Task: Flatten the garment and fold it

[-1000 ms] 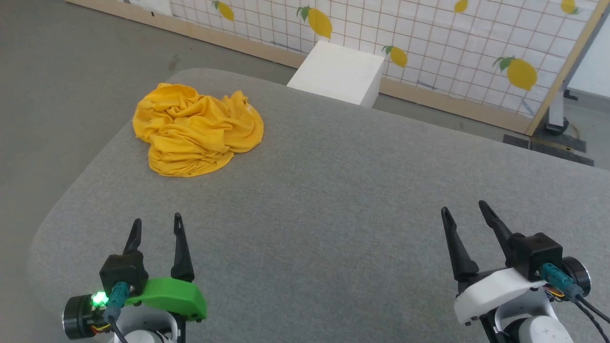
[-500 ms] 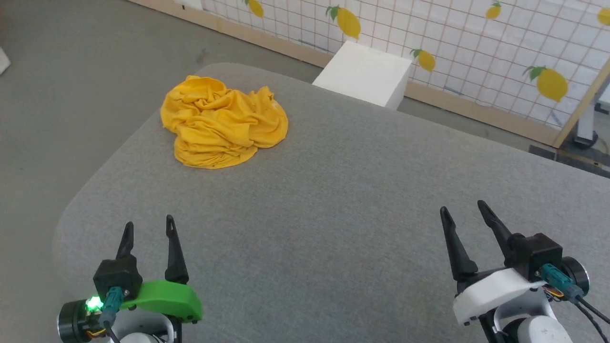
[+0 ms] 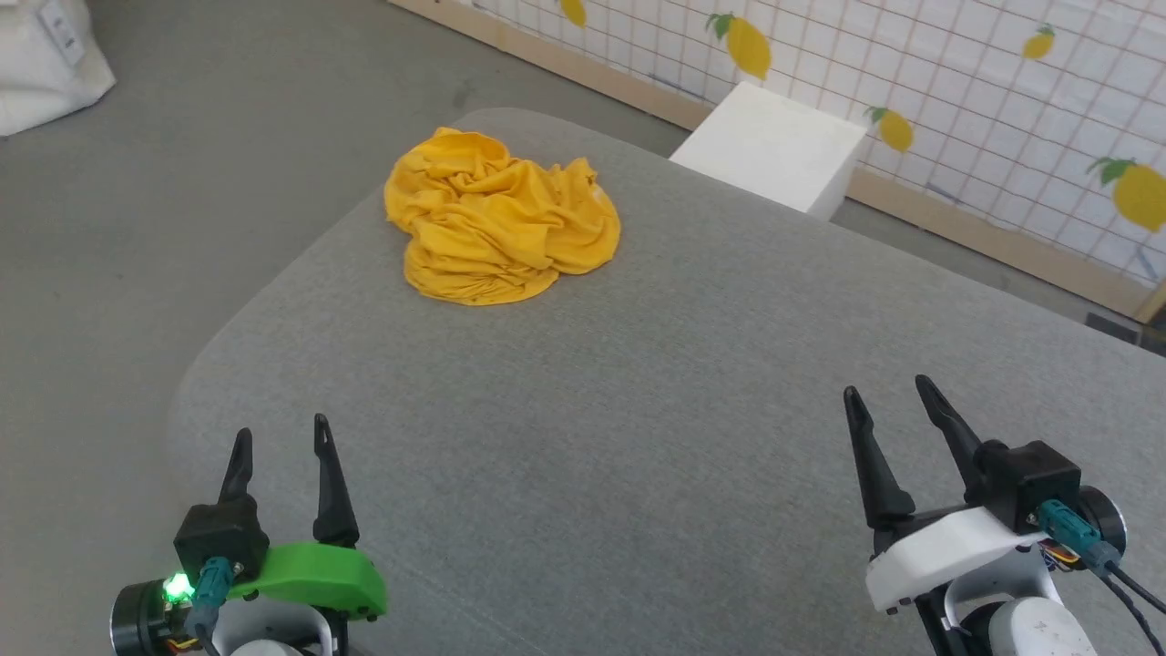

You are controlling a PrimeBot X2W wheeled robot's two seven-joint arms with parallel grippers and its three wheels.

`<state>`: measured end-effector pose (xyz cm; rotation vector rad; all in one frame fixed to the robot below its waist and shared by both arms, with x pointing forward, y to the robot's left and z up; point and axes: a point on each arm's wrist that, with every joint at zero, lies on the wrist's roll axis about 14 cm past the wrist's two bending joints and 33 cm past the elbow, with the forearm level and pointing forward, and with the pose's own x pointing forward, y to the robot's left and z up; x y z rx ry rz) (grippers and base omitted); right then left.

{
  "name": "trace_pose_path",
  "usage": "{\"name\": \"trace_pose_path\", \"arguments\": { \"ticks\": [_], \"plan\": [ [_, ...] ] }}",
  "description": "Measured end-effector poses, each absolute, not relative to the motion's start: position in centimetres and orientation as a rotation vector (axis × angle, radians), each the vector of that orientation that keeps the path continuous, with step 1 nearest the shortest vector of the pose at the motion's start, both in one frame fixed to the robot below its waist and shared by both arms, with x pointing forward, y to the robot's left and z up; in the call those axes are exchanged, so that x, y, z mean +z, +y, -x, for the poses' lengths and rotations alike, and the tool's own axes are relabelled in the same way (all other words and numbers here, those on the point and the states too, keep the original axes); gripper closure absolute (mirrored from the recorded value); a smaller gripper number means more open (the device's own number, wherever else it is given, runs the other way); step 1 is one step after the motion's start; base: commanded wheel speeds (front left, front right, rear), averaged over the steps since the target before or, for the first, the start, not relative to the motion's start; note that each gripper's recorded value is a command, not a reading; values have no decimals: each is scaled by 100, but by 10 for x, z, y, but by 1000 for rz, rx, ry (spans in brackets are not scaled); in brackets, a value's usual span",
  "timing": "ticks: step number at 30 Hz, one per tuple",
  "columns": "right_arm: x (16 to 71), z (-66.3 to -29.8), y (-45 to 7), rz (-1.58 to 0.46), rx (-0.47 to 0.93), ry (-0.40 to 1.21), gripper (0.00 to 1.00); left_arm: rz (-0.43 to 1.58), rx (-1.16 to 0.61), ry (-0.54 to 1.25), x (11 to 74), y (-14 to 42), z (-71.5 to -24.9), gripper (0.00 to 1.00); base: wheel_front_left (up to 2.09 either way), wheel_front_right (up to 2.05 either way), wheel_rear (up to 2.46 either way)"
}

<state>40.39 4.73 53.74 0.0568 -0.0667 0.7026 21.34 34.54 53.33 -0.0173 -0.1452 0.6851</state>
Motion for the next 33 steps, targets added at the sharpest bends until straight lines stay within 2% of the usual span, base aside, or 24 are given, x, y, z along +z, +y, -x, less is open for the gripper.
{"name": "trace_pose_path", "arguments": {
  "ticks": [13, 18, 23, 24, 27, 33],
  "plan": [
    [535, -396, 86, -77, 811, -55, 0, 22, 804, -149, 530, 363, -177, 0, 0, 0, 0],
    [531, -402, 92, -85, 822, -43, 0, 27, 806, -150, 533, 372, -184, 0, 0, 0, 0],
    [540, -419, 97, -76, 817, -76, 0, 37, 740, -188, 569, 394, -235, 0, 0, 0, 0],
    [541, -433, 94, -71, 798, -88, 0, 47, 692, -202, 595, 408, -273, 0, 0, 0, 0],
    [534, -447, 89, -73, 774, -81, 0, 66, 643, -178, 612, 422, -312, 0, 0, 0, 0],
    [510, -485, 65, -92, 699, -60, 0, 101, 548, 42, 603, 433, -401, 0, 0, 0, 0]
  ]
}}
